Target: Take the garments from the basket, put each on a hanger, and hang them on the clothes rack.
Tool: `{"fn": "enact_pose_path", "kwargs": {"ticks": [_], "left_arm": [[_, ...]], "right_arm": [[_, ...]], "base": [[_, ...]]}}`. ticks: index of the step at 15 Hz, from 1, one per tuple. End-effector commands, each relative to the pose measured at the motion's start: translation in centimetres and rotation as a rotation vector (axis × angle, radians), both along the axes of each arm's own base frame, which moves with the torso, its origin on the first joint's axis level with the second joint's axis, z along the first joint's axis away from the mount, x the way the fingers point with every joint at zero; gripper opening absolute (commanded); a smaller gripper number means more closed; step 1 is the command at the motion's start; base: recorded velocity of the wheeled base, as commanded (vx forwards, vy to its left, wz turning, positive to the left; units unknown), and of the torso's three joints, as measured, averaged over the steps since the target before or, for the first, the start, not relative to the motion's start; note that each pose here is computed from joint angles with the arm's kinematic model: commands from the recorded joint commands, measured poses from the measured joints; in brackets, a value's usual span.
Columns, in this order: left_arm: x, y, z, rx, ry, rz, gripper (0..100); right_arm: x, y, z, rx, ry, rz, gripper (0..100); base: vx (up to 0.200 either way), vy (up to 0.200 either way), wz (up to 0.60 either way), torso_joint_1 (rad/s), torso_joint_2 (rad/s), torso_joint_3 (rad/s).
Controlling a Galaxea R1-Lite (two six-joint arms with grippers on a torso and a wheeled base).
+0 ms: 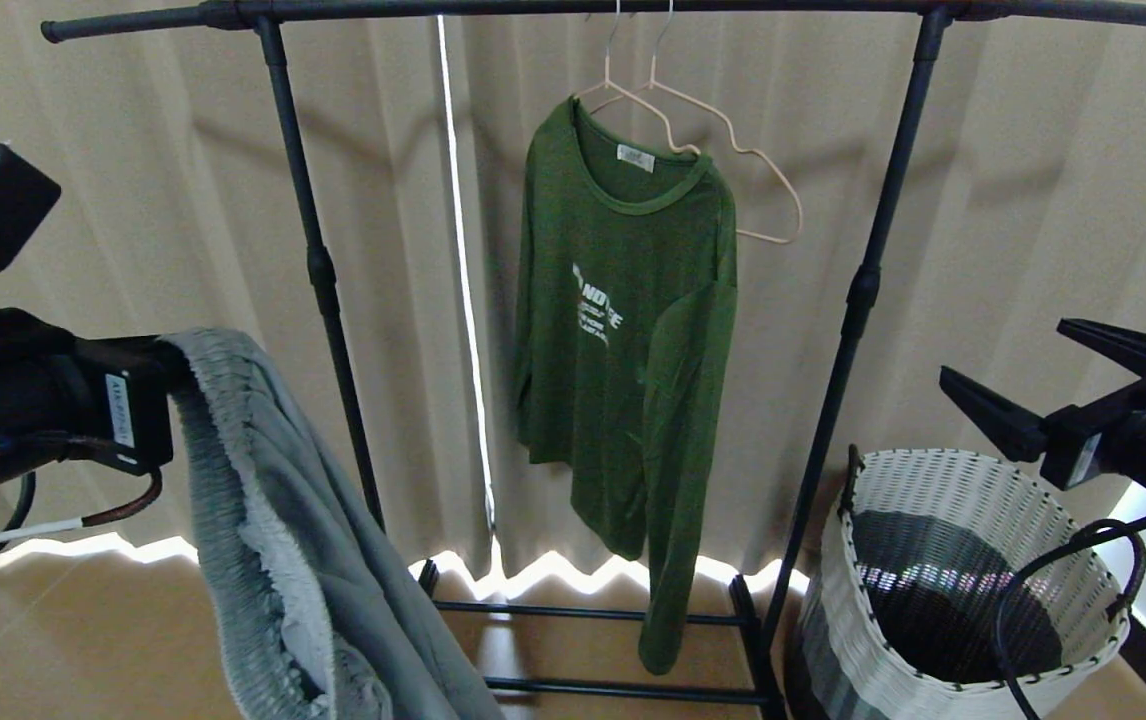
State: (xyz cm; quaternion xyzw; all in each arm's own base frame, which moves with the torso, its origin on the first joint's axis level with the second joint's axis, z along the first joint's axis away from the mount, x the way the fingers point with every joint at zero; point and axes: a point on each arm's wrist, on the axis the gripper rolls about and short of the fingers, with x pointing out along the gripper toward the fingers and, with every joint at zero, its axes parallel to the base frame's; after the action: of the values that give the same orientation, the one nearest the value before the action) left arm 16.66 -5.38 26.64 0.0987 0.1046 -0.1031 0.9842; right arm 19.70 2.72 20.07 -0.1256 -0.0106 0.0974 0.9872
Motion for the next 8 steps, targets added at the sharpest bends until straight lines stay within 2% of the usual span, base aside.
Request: {"fn": "enact_pose_path", "kwargs": {"ticks": [1, 3, 8], "left_arm": [[-0.7, 0.9, -0.1, -0.002, -0.011, 0.038, 0], [-1.1, 1.0, -0.8, 0.001, 0.007, 0.029, 0], [-1.7, 1.1, -0.8, -0.012, -0.001, -0.008, 0]], "right_arm": [[0.0, -0.2, -1.9, -0.007, 0.043, -0.009, 100], [0.6, -0.9, -2.5, -0.007, 0.039, -0.05, 100], [1.2, -2.1, -3.0, -0.038, 0.05, -0.105, 100]], "base": [[0.0, 0.0, 0.0, 0.0, 0.0, 0.0], [0.0, 0.0, 0.0, 0.0, 0.0, 0.0], [0.0, 0.0, 0.0, 0.0, 0.0, 0.0]]}}
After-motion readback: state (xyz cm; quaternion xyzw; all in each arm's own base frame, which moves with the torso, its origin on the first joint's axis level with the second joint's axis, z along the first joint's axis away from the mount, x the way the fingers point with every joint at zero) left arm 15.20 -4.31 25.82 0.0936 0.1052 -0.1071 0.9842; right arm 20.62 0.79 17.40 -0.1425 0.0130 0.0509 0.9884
